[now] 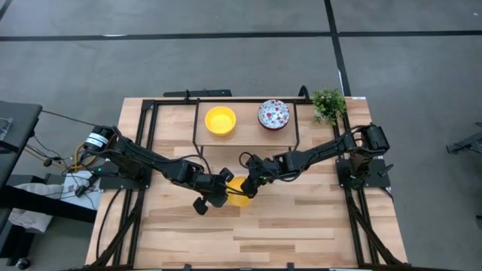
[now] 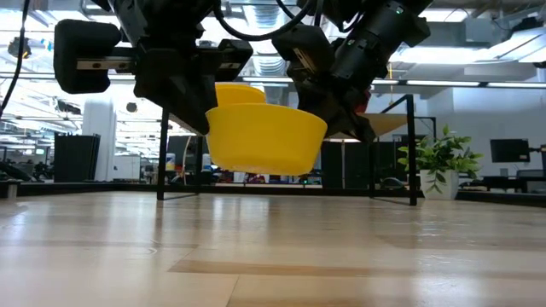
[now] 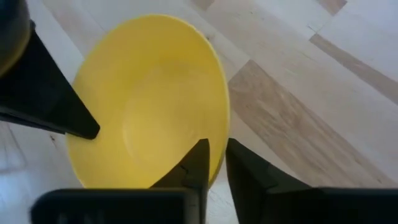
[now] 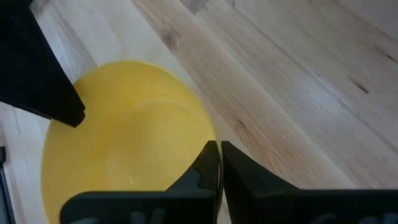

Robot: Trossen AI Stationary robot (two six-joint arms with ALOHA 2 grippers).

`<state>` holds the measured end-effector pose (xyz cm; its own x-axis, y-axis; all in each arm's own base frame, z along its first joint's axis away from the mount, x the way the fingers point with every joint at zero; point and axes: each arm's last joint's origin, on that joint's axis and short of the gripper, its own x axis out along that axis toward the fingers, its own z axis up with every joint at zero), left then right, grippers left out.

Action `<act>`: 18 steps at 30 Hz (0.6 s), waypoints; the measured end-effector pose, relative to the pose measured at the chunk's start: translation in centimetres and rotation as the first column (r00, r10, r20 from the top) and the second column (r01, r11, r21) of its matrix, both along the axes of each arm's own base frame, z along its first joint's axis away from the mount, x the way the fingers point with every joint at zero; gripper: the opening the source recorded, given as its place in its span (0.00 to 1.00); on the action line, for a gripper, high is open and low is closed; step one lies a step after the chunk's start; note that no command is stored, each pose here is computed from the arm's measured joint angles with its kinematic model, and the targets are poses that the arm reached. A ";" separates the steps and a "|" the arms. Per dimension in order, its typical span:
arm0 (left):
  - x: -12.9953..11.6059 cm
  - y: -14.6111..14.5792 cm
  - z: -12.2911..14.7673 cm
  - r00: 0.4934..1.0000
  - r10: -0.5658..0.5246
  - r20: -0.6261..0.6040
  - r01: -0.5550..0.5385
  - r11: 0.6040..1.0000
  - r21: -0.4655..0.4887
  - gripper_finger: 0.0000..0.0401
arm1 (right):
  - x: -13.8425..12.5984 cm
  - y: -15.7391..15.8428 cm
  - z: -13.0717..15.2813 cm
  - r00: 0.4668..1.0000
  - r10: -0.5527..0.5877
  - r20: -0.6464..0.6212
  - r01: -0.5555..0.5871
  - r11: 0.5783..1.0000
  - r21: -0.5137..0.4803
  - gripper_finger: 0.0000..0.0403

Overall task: Pick & Place Mini bowls
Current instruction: Stack the yellow bowl on top of the yellow bowl on the shelf

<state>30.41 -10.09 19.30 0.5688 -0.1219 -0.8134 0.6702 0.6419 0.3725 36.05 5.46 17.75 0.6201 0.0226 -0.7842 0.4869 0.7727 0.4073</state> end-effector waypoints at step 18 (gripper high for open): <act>-0.2 -0.7 0.0 1.000 -0.025 0.004 0.025 1.000 0.004 0.03 | 0.3 0.2 0.3 0.997 0.069 0.038 -0.070 0.997 0.014 0.08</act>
<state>30.21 -10.77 19.28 0.5690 -0.1332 -0.8115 0.6845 0.6237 0.3776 36.35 5.63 18.05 0.6458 0.0788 -0.7594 0.4162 0.7975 0.4367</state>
